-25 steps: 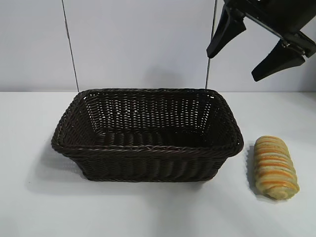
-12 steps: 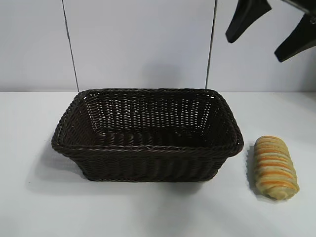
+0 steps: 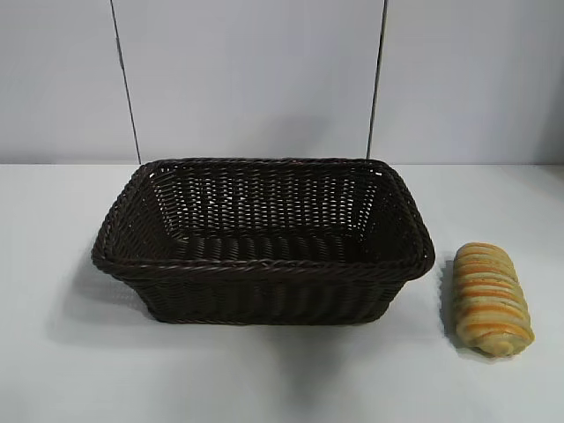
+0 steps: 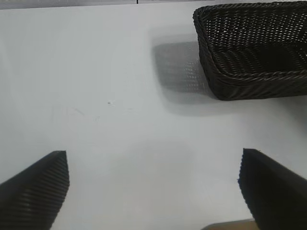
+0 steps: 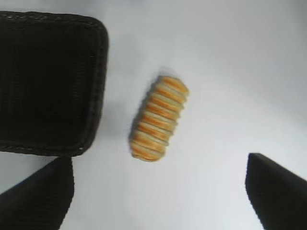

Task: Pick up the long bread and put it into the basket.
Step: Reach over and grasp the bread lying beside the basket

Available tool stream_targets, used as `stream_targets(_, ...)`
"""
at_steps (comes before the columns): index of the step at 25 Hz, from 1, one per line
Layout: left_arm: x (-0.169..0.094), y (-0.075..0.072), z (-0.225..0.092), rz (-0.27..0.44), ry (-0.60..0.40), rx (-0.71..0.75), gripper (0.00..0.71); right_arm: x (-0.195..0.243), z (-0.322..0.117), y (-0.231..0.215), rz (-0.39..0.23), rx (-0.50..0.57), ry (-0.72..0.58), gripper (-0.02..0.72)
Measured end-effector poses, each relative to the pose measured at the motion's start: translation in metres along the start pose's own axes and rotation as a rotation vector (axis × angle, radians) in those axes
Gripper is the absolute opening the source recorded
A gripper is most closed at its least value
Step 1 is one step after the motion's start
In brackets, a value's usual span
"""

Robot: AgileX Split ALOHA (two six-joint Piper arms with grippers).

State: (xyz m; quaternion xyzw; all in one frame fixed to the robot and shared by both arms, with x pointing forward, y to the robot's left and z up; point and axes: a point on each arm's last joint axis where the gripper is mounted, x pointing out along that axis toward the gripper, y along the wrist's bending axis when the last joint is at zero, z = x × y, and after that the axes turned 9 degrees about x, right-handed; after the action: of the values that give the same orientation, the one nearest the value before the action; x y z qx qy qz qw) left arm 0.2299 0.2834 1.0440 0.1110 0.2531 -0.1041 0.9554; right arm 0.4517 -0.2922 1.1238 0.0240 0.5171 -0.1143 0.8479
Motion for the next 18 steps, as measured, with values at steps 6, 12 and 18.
stream_targets(6,0.000,0.000,0.000,-0.026,-0.006,0.017,0.695,0.055,-0.023,0.011,0.051,0.023,0.002,0.695)
stream_targets(12,-0.001,0.000,0.000,-0.044,-0.009,0.026,0.695,0.107,-0.025,0.029,0.107,0.050,0.051,0.695)
stream_targets(18,-0.001,-0.002,0.000,-0.068,-0.018,0.014,0.695,0.154,-0.020,0.045,0.128,0.052,0.090,0.695)
